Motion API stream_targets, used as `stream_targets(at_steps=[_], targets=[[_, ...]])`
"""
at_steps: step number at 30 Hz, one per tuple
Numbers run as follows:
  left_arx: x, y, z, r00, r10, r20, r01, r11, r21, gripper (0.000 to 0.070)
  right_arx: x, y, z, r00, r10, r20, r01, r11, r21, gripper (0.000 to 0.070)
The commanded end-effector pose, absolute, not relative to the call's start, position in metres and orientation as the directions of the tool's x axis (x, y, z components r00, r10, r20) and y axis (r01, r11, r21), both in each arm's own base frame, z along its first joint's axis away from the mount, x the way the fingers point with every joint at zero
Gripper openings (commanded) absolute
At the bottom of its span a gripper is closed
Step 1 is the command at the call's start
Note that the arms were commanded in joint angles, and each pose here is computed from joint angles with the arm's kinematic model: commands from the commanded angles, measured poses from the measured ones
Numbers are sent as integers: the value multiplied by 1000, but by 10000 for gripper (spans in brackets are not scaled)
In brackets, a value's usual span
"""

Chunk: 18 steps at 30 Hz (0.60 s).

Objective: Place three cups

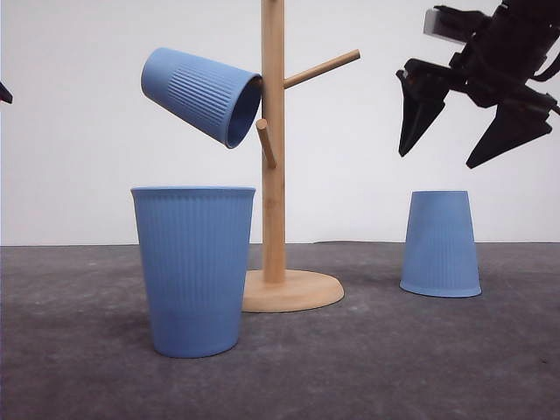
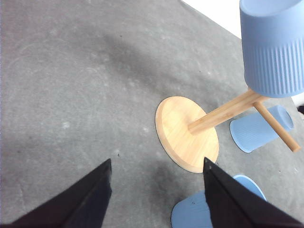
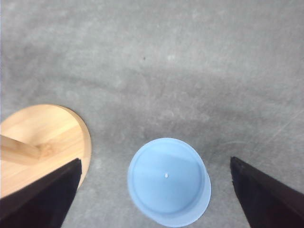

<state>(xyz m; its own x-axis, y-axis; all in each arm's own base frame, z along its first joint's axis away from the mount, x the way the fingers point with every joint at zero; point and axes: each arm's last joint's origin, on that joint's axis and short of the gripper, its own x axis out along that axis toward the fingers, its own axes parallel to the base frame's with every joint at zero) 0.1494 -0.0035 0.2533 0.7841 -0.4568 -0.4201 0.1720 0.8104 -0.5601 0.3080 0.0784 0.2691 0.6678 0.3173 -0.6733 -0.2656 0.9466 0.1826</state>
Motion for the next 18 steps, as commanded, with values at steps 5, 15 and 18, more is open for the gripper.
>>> stream_targets(at_steps=[5,15,18], targets=[[151,-4,257,789,-459,-408,184,810,-557,352,322,83,248,632,306,-712,-262,949,176,633],[151,-4,257,789,-459,-408,183,810,-557,352,337,87,209,544,286,-789,-234,955,185,632],[150,-4,257,789,-459,-409,183,810,-557,352,339,87,202,521,282,-806,-217,957,194,598]])
